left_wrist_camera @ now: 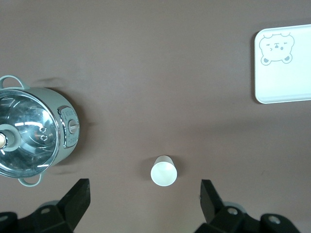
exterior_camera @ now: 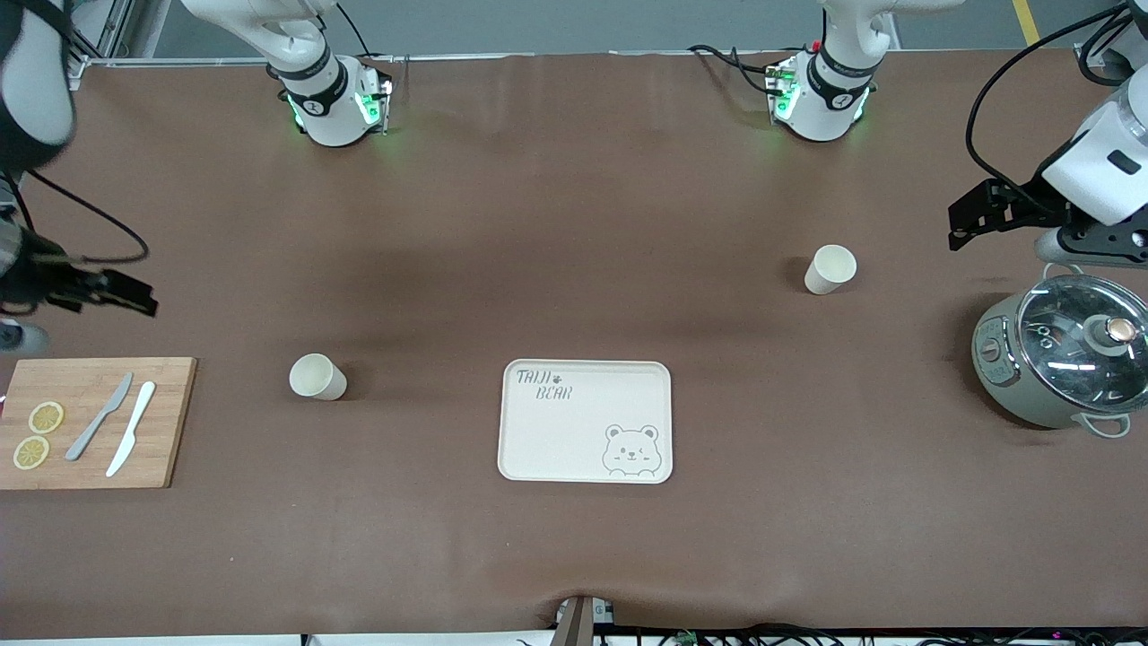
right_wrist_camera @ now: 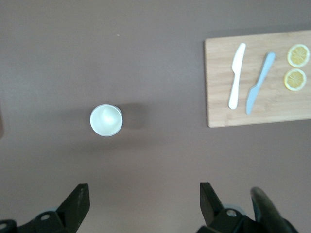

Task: Place white IKEA cup upright on tray with both arms
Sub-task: 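Reach the left gripper toward the white paper cup beside the pot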

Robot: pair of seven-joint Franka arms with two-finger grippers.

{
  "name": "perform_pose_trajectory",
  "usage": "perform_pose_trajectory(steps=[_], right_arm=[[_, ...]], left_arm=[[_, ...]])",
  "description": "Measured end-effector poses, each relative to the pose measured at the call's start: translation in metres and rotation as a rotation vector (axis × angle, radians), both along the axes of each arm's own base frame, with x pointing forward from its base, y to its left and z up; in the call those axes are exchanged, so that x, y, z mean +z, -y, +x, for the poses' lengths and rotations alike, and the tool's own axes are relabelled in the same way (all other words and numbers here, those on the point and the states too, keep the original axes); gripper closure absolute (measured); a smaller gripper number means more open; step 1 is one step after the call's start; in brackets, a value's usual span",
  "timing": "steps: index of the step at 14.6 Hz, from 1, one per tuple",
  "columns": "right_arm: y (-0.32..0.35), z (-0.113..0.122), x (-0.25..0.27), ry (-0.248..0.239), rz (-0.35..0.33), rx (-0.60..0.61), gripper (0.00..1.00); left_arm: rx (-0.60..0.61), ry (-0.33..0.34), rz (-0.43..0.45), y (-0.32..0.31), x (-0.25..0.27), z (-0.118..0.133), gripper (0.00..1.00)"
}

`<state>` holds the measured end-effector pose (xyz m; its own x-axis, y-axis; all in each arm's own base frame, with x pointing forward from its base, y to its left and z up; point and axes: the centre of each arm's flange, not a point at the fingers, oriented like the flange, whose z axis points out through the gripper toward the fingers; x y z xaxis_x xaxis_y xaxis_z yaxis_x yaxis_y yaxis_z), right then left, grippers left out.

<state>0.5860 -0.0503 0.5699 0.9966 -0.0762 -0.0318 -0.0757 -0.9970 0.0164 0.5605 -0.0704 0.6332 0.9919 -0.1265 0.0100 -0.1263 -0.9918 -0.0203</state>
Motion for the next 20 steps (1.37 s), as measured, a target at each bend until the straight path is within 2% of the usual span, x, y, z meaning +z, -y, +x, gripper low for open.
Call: perform_pose_trajectory(steps=[2,4,8,10,14,18,20], right_arm=[[0.015,-0.023,0.011,0.008,0.007,-0.021,0.0],[0.02,-0.032,0.008,0.001,0.012,-0.031,0.0],[0.012,-0.033,-0.008,-0.028,0.014,-0.071,0.0],[0.008,-0.033,-0.009,-0.029,0.013,-0.07,0.0],[0.007,-0.033,-0.009,-0.03,0.013,-0.067,0.0],[-0.009,-0.031,-0.002,-0.022,0.013,-0.045,0.0],[-0.017,-0.033,0.004,-0.035,0.026,-0.043,0.0]], left_arm=[[-0.007,0.0,0.0,0.004,0.0,0.0,0.0],[-0.023,-0.004,0.0,0.012,-0.001,-0.002,0.0],[-0.021,-0.04,0.005,0.009,-0.022,-0.005,0.0],[-0.017,-0.023,0.006,-0.007,-0.04,-0.01,0.0],[-0.026,0.011,-0.001,-0.033,-0.096,-0.041,0.0],[-0.028,-0.003,-0.03,-0.054,-0.156,-0.067,0.0],[-0.035,-0.013,-0.03,-0.055,-0.182,-0.074,0.0]])
